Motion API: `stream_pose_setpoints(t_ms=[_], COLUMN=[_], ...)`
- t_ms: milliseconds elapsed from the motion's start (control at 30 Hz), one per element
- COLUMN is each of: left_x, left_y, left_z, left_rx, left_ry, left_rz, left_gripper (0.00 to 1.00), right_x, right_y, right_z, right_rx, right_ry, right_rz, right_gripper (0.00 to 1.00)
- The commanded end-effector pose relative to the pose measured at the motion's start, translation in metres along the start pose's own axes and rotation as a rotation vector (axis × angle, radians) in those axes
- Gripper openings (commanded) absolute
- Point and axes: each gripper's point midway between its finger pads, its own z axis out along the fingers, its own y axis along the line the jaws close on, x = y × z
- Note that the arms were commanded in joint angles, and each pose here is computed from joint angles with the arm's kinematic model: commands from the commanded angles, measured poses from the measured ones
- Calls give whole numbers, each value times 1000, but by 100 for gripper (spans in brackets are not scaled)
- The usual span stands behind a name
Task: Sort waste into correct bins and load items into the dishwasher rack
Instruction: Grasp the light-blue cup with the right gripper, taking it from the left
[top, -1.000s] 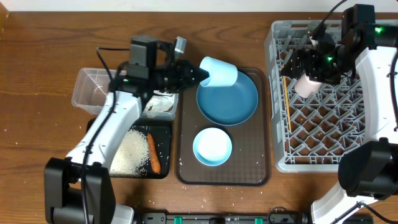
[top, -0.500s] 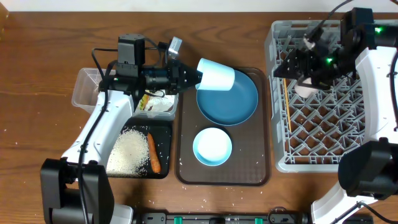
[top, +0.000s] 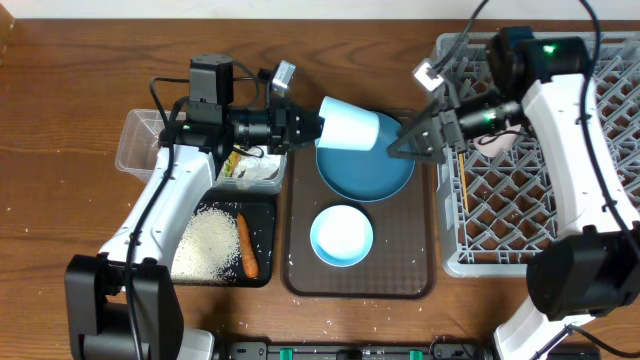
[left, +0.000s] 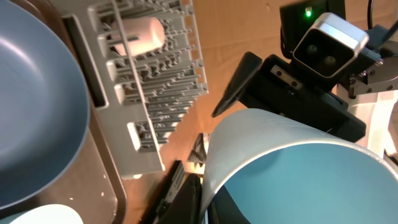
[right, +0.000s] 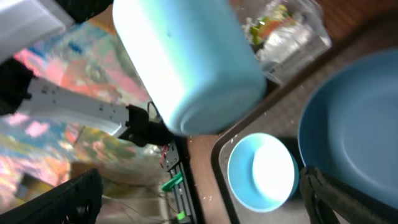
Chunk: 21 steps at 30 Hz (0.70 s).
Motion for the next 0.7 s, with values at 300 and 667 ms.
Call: stream_pose_setpoints(t_ms=[300,667], left_x=[17,17], left_y=[-18,-12], left_z=[6,17], left_rx=[99,53], left_ry=[97,86], left_rz=[-2,7], left_gripper=[6,6], right_x=[-18,-25], right_y=[23,26], right_z=[30,32], right_rx=[-62,-81], right_ry=[-4,-27], right_rz=[-126,-112], right_gripper=[99,58])
